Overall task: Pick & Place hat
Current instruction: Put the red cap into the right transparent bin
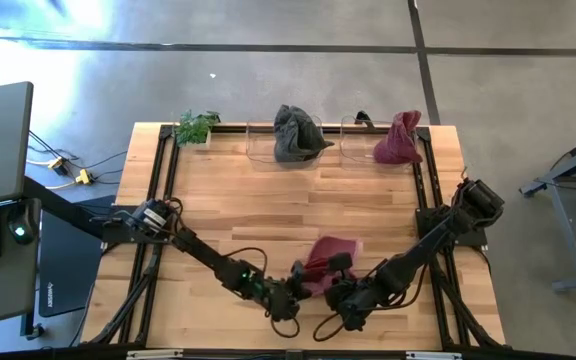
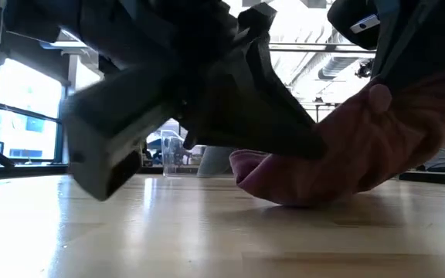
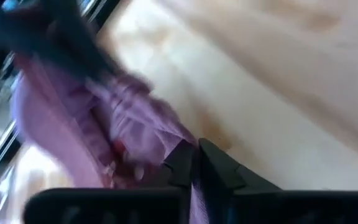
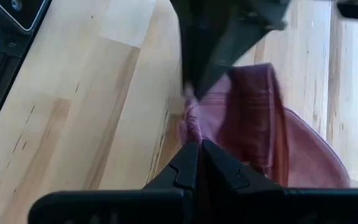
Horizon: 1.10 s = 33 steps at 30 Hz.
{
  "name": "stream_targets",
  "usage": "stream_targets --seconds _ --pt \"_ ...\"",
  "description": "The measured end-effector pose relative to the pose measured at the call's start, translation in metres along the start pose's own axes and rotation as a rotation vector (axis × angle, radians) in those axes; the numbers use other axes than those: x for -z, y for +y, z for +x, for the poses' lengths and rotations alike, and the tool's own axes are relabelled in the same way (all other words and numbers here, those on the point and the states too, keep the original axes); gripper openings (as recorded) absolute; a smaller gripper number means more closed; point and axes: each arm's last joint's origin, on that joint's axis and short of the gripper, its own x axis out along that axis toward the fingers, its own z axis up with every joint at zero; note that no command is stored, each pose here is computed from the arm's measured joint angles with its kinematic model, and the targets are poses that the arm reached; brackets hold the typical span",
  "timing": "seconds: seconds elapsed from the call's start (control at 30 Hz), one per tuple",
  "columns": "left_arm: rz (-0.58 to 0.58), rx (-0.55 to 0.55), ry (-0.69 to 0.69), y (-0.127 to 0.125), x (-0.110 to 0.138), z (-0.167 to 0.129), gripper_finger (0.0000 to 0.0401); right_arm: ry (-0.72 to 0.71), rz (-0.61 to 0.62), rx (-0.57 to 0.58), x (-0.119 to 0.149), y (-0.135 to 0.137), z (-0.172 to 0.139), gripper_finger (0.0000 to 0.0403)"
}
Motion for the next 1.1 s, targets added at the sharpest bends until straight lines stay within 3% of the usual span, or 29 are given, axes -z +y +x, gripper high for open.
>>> stream_targets --seconds 0.17,0.33,0.47,0.67,0.83,1.0,1.1 --pt "0.064 0.121 -0.061 0.001 -0.01 0.0 0.0016 -0.001 -0.041 -0.015 0.0 0.001 0.0 0.0007" --pt "0.111 0.181 0.024 0.005 -0.015 0.0 0.0003 0.017 -0.103 -0.061 0.0 0.002 0.0 0.0025" --pt "0.091 0.138 0.1 0.01 -0.019 -0.002 0.0004 0.02 -0.143 -0.114 -0.001 -0.001 -0.004 0.0088" --pt "0.058 0.056 0.16 0.016 -0.017 0.0 0.0001 -0.024 -0.03 -0.219 -0.009 -0.004 -0.024 0.0204" --pt "-0.02 0.035 0.174 0.024 -0.013 0.003 0.0001 -0.027 0.021 -0.123 0.002 0.021 -0.012 0.0255" --pt "-0.032 0.031 0.171 0.025 -0.012 0.004 0.0001 -0.044 0.086 0.044 0.016 0.041 0.006 0.0251" --pt "-0.041 0.03 0.171 0.025 -0.012 0.004 0.0001 -0.029 0.052 0.092 0.025 0.049 0.018 0.0238"
